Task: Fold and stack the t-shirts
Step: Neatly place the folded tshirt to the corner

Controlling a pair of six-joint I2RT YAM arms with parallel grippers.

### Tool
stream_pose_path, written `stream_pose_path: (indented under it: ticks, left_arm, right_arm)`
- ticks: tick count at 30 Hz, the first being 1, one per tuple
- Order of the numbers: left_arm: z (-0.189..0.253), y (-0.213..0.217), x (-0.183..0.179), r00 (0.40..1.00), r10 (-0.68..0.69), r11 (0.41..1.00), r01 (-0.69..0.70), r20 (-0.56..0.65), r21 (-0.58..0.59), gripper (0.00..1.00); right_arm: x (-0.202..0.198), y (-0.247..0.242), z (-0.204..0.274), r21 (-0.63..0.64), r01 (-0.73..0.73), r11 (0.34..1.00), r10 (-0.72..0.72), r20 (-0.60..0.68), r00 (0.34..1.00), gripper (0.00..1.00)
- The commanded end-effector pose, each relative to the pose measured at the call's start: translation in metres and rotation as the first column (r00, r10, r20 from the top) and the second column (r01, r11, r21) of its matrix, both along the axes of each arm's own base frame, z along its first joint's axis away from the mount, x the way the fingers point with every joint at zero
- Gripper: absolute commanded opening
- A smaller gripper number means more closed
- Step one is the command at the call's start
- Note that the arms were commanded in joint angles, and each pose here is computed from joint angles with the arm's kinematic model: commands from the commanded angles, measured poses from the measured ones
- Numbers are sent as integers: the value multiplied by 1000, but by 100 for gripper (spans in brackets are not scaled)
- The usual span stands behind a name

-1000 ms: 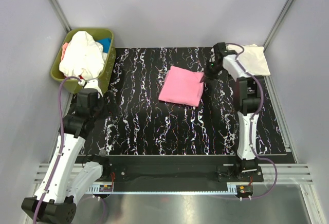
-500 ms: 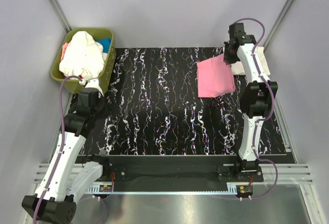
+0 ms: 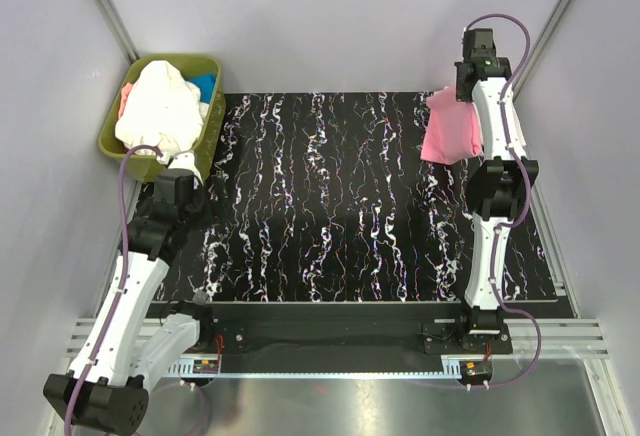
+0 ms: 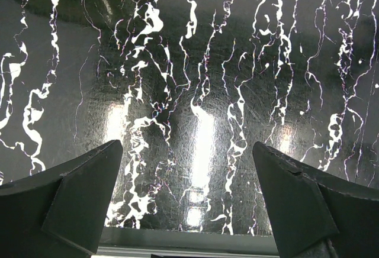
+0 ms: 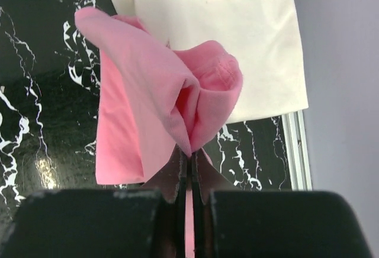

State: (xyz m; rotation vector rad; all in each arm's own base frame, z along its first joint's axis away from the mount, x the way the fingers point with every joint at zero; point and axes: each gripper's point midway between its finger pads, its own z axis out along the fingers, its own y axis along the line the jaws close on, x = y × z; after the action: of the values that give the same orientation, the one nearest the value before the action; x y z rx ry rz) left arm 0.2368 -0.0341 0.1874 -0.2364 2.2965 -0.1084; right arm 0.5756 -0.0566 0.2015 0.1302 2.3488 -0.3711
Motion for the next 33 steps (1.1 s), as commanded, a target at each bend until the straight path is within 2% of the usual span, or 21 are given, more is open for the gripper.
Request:
stream_pose_path:
  ticks: [1,13,33]
  left_arm:
    - [5,0,7,999,-7,1000,7,35,2,99]
    - [3,1,8,1000,-4,1000,4,25,7,99]
    - [0,2,9,1000,3,1000,-3,12,10,99]
  right_arm:
    - [20,-19,58,-37,25,999,-17,186,982,0]
    - [40,-30,102,22,-36,999,26,358,933,0]
    - [35,-44,131,95,-80,992,31,433,901,0]
